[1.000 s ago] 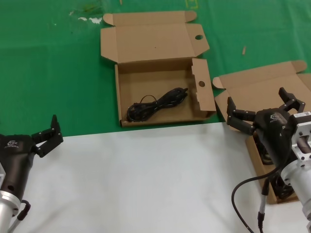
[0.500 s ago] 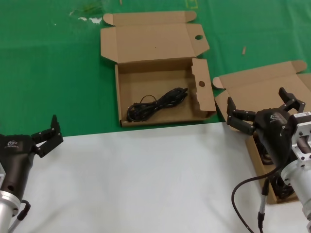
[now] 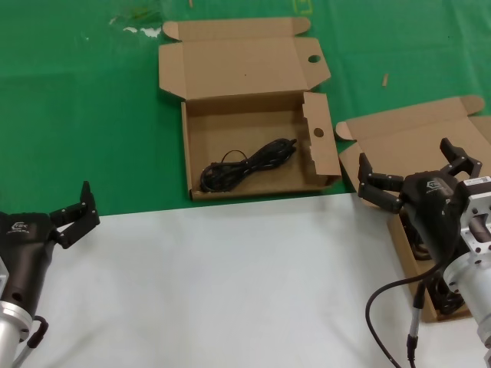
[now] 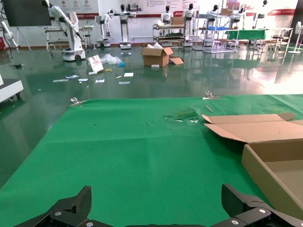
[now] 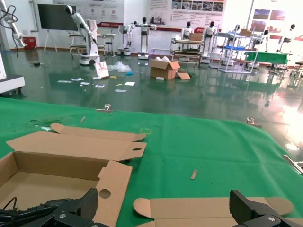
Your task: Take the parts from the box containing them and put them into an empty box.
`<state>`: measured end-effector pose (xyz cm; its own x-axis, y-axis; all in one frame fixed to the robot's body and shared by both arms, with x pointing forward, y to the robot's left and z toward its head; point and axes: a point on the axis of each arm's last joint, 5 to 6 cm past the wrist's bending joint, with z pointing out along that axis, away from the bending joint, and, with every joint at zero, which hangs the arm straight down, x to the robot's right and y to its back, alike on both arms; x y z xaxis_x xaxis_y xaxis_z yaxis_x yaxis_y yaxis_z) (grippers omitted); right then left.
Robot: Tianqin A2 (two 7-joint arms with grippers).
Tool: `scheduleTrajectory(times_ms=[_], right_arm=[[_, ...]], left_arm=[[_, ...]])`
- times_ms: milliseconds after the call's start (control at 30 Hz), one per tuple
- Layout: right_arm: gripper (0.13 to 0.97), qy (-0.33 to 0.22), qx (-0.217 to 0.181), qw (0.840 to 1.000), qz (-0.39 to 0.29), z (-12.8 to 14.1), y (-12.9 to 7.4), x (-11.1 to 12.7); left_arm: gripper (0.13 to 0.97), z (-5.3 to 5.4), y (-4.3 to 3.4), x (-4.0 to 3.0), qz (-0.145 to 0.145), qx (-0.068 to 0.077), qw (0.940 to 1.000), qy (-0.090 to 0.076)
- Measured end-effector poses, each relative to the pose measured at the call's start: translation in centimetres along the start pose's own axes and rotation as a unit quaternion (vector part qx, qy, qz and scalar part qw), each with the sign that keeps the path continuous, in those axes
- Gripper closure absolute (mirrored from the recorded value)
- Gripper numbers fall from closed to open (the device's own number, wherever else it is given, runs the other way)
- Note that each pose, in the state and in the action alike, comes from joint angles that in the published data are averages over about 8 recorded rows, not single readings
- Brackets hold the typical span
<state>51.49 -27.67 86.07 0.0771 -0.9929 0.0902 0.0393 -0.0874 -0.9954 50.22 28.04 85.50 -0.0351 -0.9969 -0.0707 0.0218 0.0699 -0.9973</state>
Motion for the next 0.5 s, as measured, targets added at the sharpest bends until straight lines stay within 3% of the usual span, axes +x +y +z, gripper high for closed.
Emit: scheduleTrajectory(times_ms=[500], right_arm=[[0.130, 0.000, 0.000, 1.000, 0.000, 0.00, 0.00, 0.00]], left_arm=[[0.132, 0.00, 0.00, 0.00, 0.000, 0.000, 1.0000, 0.000]])
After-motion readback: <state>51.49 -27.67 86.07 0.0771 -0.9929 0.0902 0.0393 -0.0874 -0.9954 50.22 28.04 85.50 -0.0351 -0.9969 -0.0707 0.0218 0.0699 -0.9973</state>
